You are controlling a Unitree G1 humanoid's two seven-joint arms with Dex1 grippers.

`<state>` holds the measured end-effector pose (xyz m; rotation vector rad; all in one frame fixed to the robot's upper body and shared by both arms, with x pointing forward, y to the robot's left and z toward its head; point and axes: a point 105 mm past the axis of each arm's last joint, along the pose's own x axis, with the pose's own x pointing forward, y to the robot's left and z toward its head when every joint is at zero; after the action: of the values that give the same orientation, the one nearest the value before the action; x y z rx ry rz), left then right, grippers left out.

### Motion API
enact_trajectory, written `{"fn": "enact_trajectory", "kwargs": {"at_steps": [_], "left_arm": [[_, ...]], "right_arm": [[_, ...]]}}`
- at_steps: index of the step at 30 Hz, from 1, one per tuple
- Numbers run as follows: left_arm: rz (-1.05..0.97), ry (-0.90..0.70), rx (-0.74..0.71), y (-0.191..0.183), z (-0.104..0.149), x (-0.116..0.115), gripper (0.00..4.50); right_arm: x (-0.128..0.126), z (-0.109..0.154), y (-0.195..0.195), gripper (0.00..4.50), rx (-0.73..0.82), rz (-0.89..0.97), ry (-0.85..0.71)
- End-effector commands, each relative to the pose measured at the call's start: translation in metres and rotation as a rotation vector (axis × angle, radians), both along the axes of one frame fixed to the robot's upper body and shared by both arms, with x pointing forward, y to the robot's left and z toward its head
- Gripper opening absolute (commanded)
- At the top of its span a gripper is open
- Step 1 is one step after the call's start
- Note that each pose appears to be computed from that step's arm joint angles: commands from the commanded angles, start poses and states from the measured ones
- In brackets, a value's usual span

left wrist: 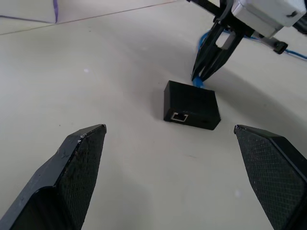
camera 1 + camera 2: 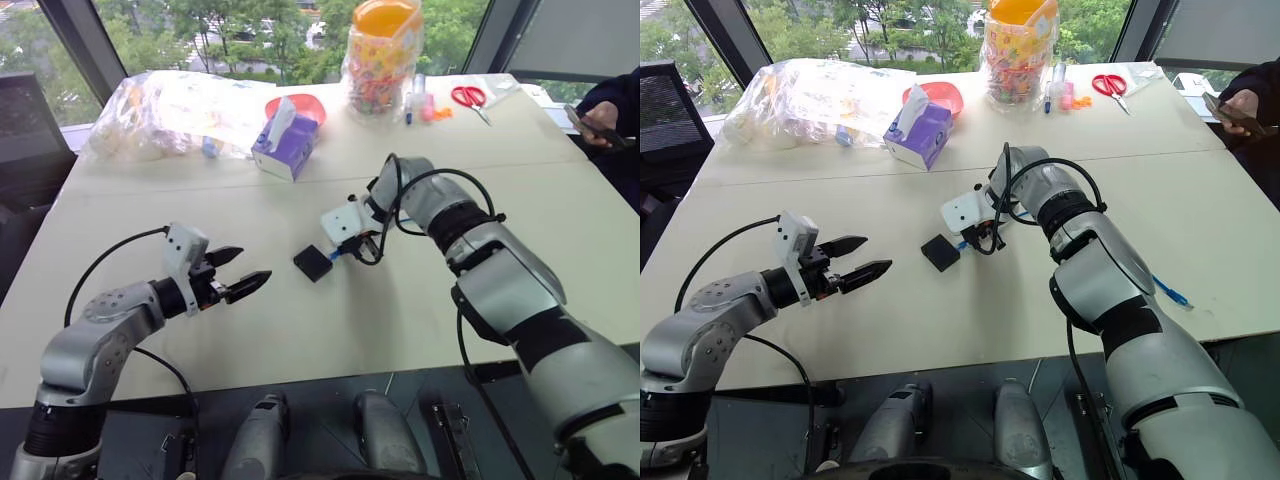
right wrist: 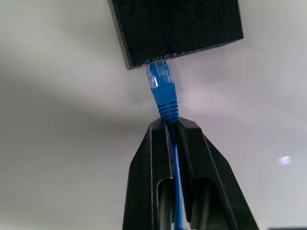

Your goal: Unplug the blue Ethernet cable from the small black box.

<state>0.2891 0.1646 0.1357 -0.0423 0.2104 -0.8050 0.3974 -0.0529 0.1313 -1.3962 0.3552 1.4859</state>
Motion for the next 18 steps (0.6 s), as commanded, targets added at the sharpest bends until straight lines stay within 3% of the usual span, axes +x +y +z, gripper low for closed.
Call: {"fn": "enact_trajectory", "kwargs": {"at_steps": [1,4,9,14,18], "left_arm": [[0.029,-0.06,-0.059,0.005,0.024,0.006,4.5],[0.035,-0.068,-0.13,0.006,0.04,0.012,4.5],[-0.038,-0.06,-0.192,-0.007,0.054,0.021,4.5],[-0.127,-0.026,-0.236,-0.025,0.06,0.024,4.5],[-0.19,-0.001,-0.249,-0.035,0.061,0.025,4.5]], "right_arm": [[0.01,0.043,0.016,0.05,0.283,-0.008,-0.138],[0.012,0.066,0.006,0.05,0.5,-0.023,-0.328],[-0.003,0.071,-0.018,0.05,0.684,-0.11,-0.581],[-0.02,0.075,-0.018,0.05,0.735,-0.13,-0.809],[-0.028,0.078,-0.016,0.05,0.76,-0.145,-0.907]]}}
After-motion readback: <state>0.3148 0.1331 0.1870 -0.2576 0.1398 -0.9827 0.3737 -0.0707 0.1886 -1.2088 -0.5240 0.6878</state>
